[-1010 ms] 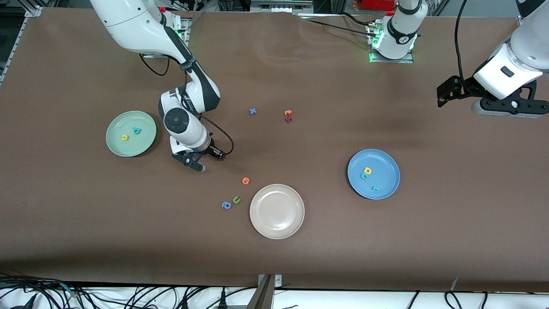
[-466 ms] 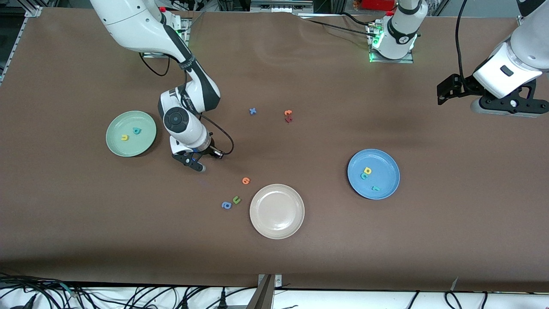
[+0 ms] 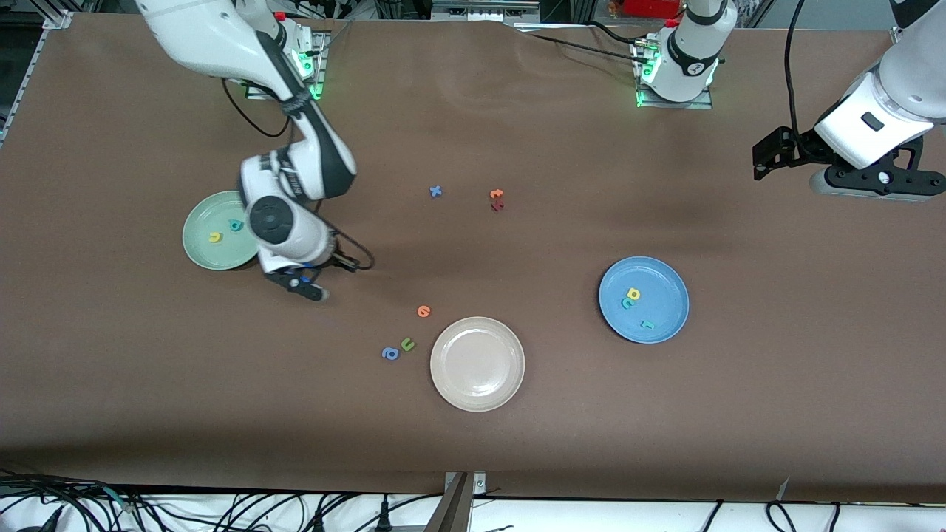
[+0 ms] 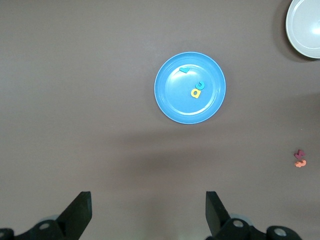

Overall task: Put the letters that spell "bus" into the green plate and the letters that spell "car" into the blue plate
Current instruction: 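Carry the yellow 2 onto the green plate and open the right gripper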

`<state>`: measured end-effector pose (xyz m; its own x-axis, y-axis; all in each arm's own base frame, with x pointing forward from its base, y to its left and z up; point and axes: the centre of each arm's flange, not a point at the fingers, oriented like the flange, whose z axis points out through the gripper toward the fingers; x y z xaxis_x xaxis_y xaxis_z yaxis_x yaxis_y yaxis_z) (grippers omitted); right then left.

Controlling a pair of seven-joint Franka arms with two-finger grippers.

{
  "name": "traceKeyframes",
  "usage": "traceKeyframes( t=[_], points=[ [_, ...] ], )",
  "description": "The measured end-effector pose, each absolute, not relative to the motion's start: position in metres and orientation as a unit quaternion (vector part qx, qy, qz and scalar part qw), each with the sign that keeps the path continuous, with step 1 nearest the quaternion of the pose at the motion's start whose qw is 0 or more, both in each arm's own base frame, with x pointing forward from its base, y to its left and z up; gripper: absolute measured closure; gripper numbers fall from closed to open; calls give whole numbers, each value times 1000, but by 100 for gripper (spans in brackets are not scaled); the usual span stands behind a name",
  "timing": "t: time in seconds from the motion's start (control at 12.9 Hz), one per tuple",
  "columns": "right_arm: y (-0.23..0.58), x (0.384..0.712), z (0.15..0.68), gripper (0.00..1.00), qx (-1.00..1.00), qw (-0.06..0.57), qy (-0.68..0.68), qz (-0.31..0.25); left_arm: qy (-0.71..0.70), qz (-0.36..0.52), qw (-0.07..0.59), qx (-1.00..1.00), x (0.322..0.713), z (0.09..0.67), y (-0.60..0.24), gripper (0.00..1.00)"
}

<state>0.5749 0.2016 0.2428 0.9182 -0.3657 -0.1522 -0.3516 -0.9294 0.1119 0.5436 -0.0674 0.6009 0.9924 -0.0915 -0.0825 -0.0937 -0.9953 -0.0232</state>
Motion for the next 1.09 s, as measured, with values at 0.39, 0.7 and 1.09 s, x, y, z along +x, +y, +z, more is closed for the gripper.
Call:
traceKeyframes(
  t=[0.39,0.7,1.09],
  points=[
    [52,573,282,72,978,61,-107,-167,47,45,14,-998,543,600,-68,0],
    [-36,533,244,72,973,53,-76,-211,48,46,14,-998,542,600,-68,0],
    [-50,493,195,72,976,56,-65,-201,48,47,14,-998,542,600,-68,0]
  ],
)
